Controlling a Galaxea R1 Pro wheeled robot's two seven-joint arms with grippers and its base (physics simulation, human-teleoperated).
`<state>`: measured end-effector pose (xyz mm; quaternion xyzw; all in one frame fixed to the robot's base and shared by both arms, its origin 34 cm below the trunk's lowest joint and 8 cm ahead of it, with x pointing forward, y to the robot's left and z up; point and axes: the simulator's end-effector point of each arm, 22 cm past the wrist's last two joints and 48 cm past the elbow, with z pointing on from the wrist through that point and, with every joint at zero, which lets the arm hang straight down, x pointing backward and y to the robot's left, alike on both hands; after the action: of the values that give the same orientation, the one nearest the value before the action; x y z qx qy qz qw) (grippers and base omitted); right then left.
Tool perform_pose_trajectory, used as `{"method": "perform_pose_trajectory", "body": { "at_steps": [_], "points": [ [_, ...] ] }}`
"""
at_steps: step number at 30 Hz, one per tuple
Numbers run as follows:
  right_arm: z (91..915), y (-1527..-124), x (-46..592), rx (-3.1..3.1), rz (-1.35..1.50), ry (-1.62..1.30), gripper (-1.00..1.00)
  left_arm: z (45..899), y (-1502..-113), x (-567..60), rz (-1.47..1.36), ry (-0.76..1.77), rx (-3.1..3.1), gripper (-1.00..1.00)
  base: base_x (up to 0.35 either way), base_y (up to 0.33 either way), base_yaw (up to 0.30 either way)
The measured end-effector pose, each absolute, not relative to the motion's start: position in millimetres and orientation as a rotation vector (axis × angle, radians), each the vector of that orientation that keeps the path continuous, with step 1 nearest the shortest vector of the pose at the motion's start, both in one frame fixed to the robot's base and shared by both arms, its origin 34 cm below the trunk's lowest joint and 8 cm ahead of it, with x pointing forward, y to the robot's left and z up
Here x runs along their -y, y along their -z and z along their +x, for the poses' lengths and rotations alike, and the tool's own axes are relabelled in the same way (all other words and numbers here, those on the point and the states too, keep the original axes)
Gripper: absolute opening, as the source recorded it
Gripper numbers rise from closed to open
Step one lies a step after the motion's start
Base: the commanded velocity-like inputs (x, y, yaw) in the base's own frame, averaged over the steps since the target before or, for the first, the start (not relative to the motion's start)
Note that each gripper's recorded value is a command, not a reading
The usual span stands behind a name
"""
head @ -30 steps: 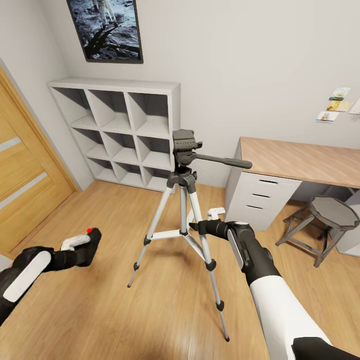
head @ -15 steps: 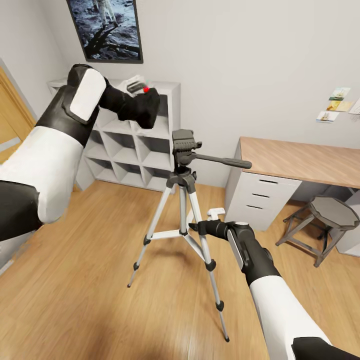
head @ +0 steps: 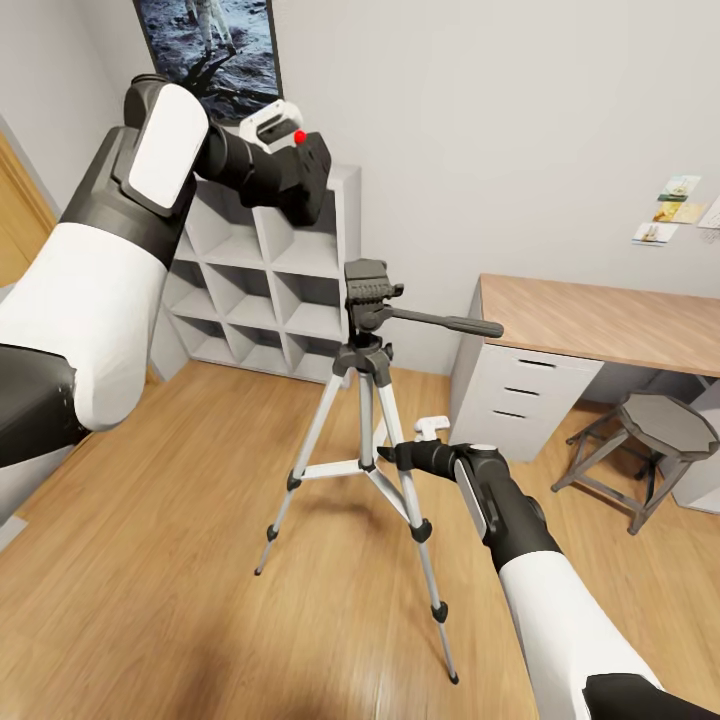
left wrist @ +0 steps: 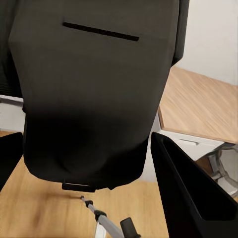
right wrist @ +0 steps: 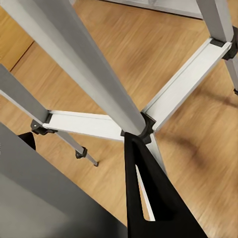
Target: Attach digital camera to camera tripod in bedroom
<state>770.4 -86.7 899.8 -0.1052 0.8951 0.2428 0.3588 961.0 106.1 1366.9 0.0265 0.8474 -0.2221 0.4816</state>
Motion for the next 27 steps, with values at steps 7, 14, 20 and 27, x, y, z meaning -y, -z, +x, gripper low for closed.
{"method": "perform_pose_trajectory", "body": {
  "at_steps": [7,14,20,27],
  "points": [
    [770,-900,87,-2.309,-0.272,-0.626,-1.0,962,-1375,-104,0.085,0.496,-2.037,-1.0,0.0,0.0,0.0],
    [771,-900,86,-2.308,-0.27,-0.625,-1.0,971,-1382,-107,0.074,0.437,-1.979,-1.0,0.0,0.0,0.0],
    [771,-900,86,-2.308,-0.268,-0.625,-1.0,961,-1364,-64,0.259,0.345,-1.992,-1.0,0.0,0.0,0.0],
    [771,-900,87,-2.308,-0.267,-0.625,-1.0,943,-1387,-51,0.504,0.688,-1.812,-1.0,0.0,0.0,0.0]
  ]
}}
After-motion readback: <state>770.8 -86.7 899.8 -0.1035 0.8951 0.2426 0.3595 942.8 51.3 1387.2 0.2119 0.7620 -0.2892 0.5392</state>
